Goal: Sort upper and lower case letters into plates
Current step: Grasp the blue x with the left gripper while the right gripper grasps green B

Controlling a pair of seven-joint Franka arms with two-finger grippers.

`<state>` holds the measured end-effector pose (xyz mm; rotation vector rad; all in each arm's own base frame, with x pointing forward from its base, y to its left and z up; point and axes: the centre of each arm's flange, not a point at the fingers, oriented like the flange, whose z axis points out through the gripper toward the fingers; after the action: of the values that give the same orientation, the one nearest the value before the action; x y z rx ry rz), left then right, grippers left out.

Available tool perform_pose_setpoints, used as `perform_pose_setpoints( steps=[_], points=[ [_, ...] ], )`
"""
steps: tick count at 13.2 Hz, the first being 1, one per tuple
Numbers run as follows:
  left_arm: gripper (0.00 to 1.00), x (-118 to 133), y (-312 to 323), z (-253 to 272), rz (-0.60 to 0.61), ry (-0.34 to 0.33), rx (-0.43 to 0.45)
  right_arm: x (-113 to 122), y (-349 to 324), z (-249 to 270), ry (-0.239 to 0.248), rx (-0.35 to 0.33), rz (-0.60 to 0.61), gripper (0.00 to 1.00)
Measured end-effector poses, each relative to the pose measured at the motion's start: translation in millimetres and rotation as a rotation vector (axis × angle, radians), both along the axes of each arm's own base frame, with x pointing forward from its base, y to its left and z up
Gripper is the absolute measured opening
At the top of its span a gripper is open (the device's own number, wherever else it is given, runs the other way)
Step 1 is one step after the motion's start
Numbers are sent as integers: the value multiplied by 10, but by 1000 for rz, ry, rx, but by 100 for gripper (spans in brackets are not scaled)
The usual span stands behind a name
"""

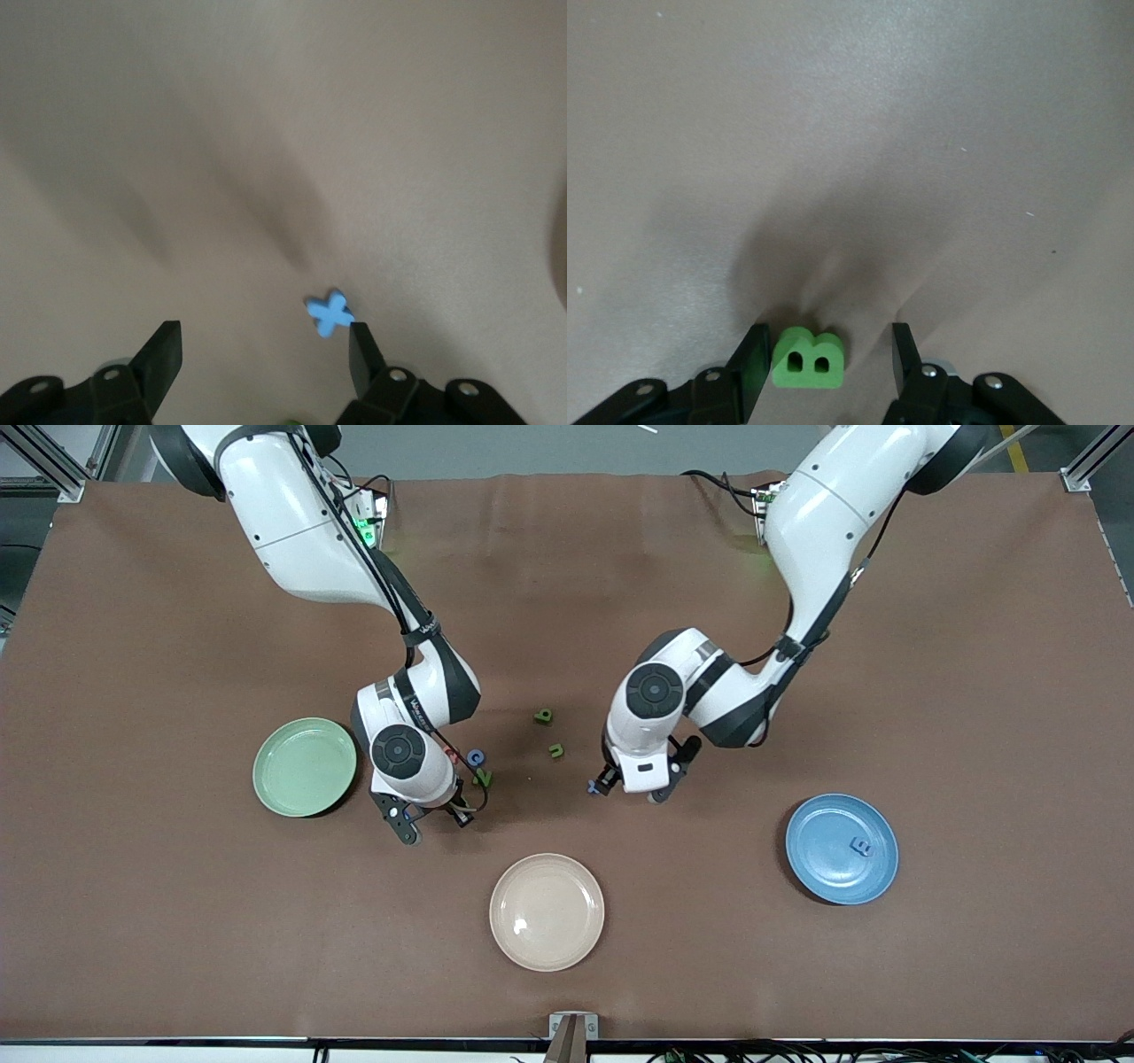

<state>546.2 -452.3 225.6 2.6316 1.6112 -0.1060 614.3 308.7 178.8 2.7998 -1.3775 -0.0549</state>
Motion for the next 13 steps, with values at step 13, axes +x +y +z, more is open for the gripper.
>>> perform_pose_setpoints(
  steps=[13],
  points=[
    [62, 48, -224, -505, 280, -48, 22, 280, -684, 582, 44, 8, 134, 33]
  ],
)
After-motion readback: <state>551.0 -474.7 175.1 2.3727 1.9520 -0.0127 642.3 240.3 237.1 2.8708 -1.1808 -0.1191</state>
